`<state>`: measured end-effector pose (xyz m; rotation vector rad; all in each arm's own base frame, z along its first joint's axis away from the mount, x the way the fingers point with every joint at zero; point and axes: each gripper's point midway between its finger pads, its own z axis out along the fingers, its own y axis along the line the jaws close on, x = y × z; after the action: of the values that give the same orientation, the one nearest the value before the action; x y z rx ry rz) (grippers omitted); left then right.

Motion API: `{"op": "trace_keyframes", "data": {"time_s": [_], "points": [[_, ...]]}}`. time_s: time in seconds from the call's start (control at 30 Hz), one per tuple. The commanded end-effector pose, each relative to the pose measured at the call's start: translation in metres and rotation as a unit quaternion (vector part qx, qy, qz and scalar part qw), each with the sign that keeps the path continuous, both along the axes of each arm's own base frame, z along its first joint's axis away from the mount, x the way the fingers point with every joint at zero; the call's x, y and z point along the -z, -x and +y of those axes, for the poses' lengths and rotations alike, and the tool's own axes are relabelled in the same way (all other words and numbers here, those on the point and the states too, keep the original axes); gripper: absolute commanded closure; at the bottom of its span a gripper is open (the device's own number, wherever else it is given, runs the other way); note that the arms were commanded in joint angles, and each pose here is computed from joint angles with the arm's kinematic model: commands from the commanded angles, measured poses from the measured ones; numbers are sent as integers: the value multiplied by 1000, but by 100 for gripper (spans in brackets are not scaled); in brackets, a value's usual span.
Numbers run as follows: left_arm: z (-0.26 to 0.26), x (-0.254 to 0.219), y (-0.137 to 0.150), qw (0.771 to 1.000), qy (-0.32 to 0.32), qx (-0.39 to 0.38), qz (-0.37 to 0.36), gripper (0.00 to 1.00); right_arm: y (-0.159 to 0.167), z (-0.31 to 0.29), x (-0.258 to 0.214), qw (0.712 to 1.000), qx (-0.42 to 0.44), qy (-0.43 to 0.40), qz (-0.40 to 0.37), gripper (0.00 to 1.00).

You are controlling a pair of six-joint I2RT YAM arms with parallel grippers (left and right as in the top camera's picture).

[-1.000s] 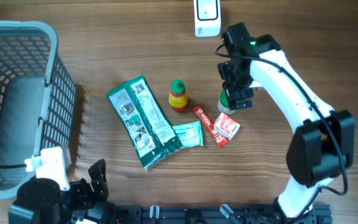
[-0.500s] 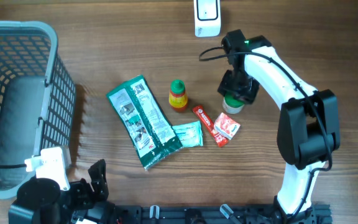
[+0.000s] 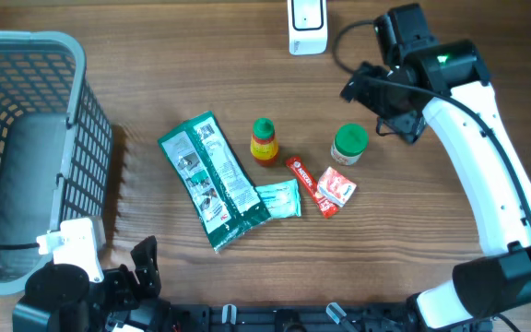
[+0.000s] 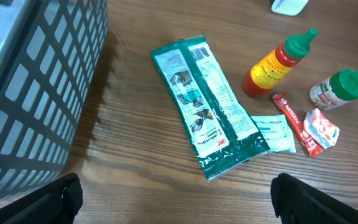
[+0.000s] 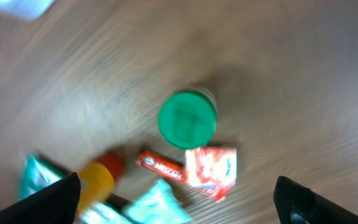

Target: Scan the item barcode

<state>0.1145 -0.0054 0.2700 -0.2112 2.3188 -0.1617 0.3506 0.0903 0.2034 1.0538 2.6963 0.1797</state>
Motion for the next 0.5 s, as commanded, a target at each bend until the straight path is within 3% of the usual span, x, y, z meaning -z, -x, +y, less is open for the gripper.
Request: {"op": "trace_keyframes", "data": {"time_s": [0.0, 0.07, 0.27, 0.4, 0.47], "points": [[-1, 0, -1, 1000, 6, -2, 2, 0, 17, -10, 46, 934, 346, -47, 72, 0], [-1, 0, -1, 1000, 6, -2, 2, 0, 17, -10, 63, 920, 382, -47, 81, 0], [-1, 0, -1, 1000, 6, -2, 2, 0, 4, 12, 119, 912, 380, -66, 139, 0], [-1, 0, -1, 1000, 6, -2, 2, 0, -11, 20, 160, 928, 331, -63, 157, 0], [-1, 0, -1, 1000, 6, -2, 2, 0, -11, 17, 163, 946, 280, -46, 157, 15]]}}
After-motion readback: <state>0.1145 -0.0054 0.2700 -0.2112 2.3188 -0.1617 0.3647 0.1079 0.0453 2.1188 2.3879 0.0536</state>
